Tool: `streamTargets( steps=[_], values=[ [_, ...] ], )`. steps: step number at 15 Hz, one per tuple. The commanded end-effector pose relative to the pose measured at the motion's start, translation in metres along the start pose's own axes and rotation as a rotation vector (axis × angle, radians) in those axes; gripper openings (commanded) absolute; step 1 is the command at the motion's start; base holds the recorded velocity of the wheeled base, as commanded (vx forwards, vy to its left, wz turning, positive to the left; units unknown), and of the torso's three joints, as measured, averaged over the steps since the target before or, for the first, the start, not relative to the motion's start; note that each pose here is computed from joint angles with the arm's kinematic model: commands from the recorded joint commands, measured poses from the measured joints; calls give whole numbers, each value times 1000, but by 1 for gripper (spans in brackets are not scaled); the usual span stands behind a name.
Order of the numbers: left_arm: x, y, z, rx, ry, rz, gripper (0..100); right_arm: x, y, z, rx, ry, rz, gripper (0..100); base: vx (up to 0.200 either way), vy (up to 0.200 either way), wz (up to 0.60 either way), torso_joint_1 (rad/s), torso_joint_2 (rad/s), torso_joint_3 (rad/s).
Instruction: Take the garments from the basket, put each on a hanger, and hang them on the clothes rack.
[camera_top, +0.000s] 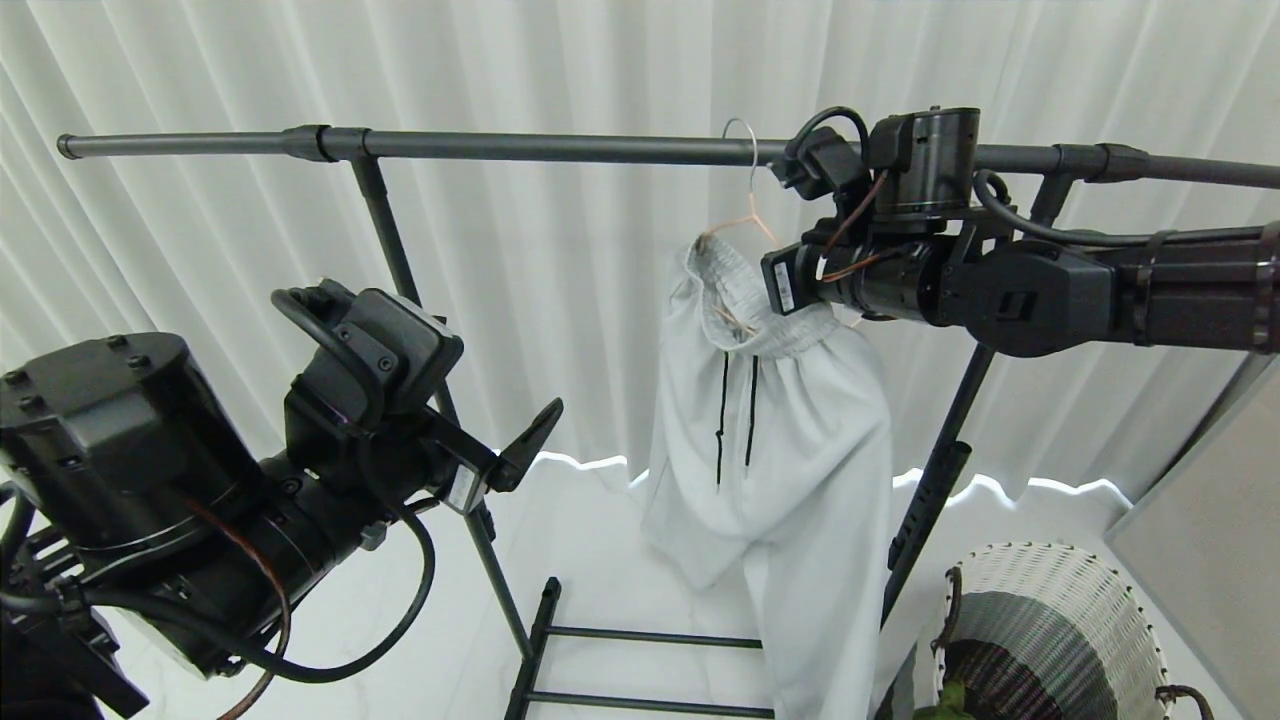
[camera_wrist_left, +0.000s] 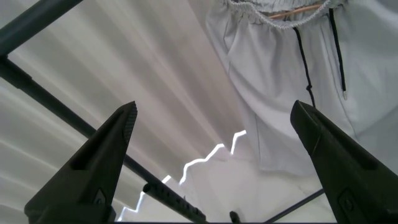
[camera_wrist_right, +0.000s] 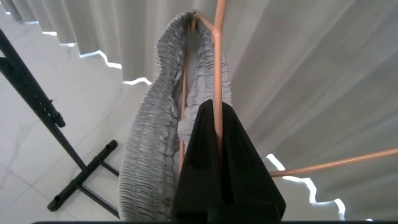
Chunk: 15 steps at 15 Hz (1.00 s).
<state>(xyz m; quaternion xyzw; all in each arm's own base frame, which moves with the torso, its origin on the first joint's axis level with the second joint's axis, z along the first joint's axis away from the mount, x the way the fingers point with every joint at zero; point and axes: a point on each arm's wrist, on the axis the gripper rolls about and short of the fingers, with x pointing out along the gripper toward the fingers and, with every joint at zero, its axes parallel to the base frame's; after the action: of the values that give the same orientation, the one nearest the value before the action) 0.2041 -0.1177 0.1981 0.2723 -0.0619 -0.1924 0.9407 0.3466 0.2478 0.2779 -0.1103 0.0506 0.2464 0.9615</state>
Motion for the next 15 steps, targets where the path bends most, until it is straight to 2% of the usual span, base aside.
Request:
streamTargets(
  steps=[1,4,5,10,12,15],
  values=[
    [0,0,0,0,0,1,100,0,0,0,0,0,-6,0,0,0,0,0,0,0],
    [0,0,0,0,0,1,100,0,-1,0,2,3,-21,0,0,0,0,0,0,0],
    [0,0,0,0,0,1,100,1,-1,0,10,2,-21,100,0,0,0,0,0,0],
    [0,0,0,0,1,0,100,-1,-1,7,51,-77,-33,100,0,0,0,0,0,0],
    [-2,-1,-3,2,12,-3,100,-14,0,20,87,-117,-24,100,0,0,0,0,0,0],
    [-4,-1,-4,0,14,-3,100,-47,-7,35,93,-153,-31,100,0,0,0,0,0,0]
  ],
)
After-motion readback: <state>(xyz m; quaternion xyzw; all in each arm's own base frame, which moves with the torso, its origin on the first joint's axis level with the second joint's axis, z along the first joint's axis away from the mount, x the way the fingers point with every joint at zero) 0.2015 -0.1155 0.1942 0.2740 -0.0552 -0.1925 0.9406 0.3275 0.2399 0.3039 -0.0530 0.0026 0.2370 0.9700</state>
